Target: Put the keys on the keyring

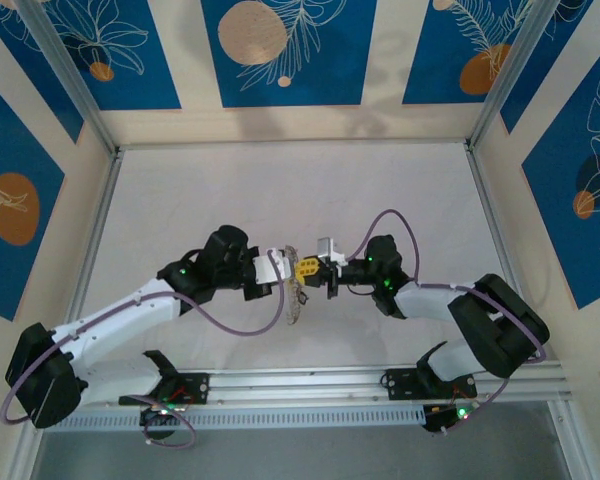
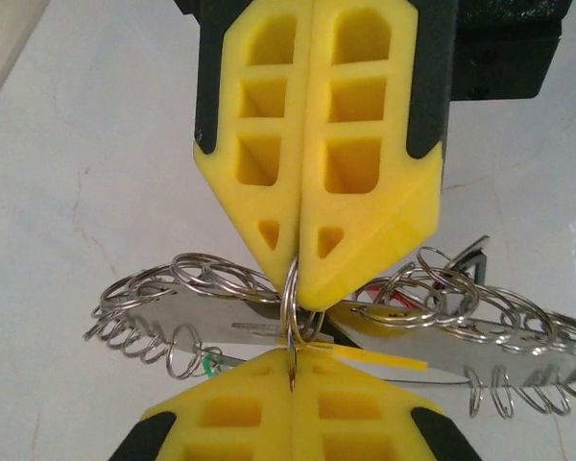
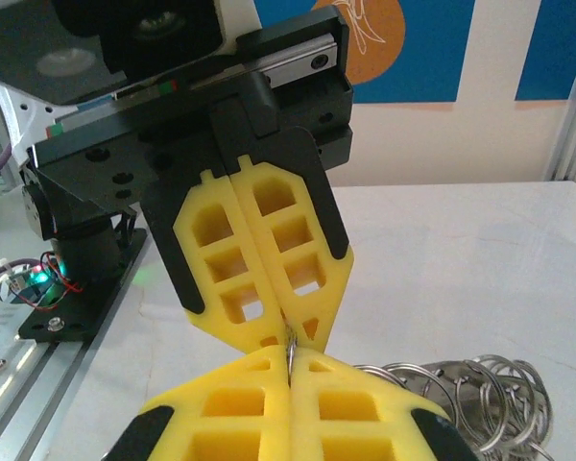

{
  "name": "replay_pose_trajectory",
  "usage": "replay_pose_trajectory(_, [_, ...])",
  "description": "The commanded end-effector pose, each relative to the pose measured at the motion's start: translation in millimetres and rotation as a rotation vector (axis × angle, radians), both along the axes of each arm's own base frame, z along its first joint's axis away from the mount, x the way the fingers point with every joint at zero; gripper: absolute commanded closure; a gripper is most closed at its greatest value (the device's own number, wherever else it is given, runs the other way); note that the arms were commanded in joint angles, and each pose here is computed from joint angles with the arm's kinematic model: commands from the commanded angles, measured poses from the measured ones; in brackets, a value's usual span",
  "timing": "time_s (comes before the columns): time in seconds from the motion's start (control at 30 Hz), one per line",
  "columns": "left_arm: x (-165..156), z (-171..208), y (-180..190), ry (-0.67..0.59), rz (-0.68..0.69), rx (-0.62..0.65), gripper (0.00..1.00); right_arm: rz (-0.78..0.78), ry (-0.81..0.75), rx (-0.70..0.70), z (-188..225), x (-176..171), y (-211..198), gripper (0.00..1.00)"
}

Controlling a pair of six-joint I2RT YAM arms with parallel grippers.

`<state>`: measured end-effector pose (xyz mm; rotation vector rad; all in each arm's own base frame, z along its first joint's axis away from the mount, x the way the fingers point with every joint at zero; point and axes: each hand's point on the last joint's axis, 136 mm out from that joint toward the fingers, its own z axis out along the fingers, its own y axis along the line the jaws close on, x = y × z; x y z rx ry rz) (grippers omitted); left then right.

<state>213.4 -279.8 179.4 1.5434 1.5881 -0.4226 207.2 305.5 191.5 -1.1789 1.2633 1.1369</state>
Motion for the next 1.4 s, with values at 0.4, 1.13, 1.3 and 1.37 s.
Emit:
replay_pose_trajectory(0.4, [-7.9,-13.9,-8.9,0.022,-0.028,-0.053,1.0,-0.034,0.001,0.081,21.8,7.3,-2.6,1.0])
replay_pose_trajectory(1.13, [-2.9,20.5,1.5,0.028,0.041,-0.18,0.68,0.051,-0.049,0.093,19.0,-8.8,4.7,1.0])
replay_pose_trajectory(1.3, [-5.4,19.0,-4.4,0.063,0.009,-0.187,0.7,0.064,-0.066,0.1,21.3,-11.1,5.4,1.0])
replay_pose_trajectory(1.37, [-4.2,17.8,-6.9,0.07,0.005,-0.188,0.71,0.074,-0.066,0.096,20.5,-12.7,6.6,1.0])
